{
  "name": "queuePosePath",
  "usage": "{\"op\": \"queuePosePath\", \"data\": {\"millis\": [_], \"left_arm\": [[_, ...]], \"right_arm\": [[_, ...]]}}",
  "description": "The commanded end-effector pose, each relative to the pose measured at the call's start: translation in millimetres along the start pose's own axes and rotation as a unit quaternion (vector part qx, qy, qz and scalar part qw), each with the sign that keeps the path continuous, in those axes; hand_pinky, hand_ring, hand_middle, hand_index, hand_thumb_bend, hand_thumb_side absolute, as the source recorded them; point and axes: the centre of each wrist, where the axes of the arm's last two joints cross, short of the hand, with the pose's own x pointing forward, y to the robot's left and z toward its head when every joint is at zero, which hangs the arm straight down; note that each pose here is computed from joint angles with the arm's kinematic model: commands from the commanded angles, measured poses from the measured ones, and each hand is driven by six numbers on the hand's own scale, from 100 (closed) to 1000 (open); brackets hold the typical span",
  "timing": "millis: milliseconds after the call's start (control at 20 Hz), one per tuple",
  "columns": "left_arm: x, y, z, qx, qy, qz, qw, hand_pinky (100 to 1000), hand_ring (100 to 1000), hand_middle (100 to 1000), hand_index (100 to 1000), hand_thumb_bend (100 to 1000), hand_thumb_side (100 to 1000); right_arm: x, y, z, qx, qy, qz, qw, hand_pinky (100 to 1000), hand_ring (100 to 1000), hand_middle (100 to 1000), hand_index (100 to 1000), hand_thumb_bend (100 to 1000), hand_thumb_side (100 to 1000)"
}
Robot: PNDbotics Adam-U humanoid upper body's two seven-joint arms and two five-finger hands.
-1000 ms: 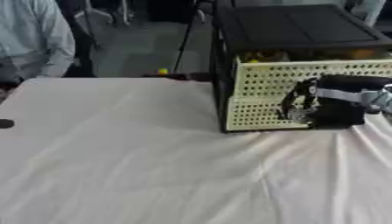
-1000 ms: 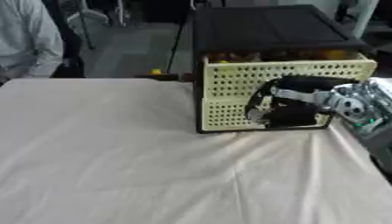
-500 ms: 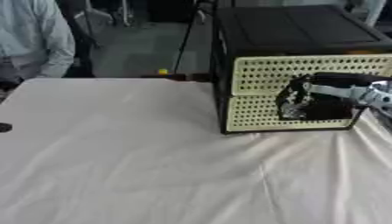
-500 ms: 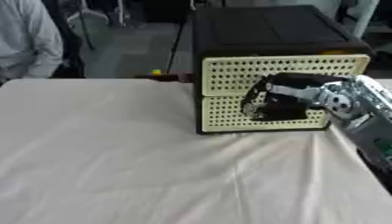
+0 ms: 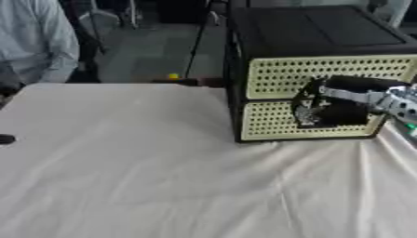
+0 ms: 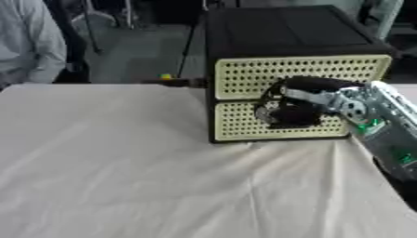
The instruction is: Pick up objects from table and place into drawer.
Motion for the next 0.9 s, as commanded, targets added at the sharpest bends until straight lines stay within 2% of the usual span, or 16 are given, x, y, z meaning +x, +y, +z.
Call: {"op": "queuePosePath", "data": {"millis": [50,200,350,500,650,750,900], "left_arm": [[4.9,0.4,-1.2,-0.004,-0.010,0.002,1.000,507,713,744,1000,221,1000],[4.8,0.8,-1.3,-0.005,-0.011,0.002,1.000,507,713,744,1000,222,1000],[4.9,1.6,-1.7,-0.002,-0.011,0.001,1.000,507,713,744,1000,222,1000],[4.9,2.0,-1.9,-0.001,-0.011,0.002,1.000,508,713,744,1000,224,1000],[4.8,2.9,-2.2,0.001,-0.012,0.002,1.000,508,714,745,1000,227,1000],[4.7,3.3,-2.3,0.003,-0.013,0.003,1.000,509,715,745,1000,231,1000],[4.6,4.2,-2.6,0.006,-0.015,0.004,1.000,511,716,746,1000,235,1000]], "right_arm": [[-2.2,-11.9,4.4,-0.021,0.004,0.008,1.000,529,767,835,855,100,1000],[4.1,-10.8,14.3,-0.001,-0.029,0.011,1.000,481,697,754,806,100,1000],[15.1,-16.9,40.1,-0.002,-0.058,0.022,0.998,454,650,708,780,100,1000],[27.5,-22.6,68.1,-0.017,-0.081,0.025,0.996,416,579,621,735,100,1000],[40.9,-27.4,98.1,-0.057,-0.104,0.022,0.993,404,539,583,707,100,1000],[40.9,-30.2,107.9,-0.099,-0.121,0.008,0.988,407,527,572,702,100,1000],[34.9,-32.2,114.2,-0.187,-0.155,-0.029,0.970,422,526,571,701,100,1000]]}}
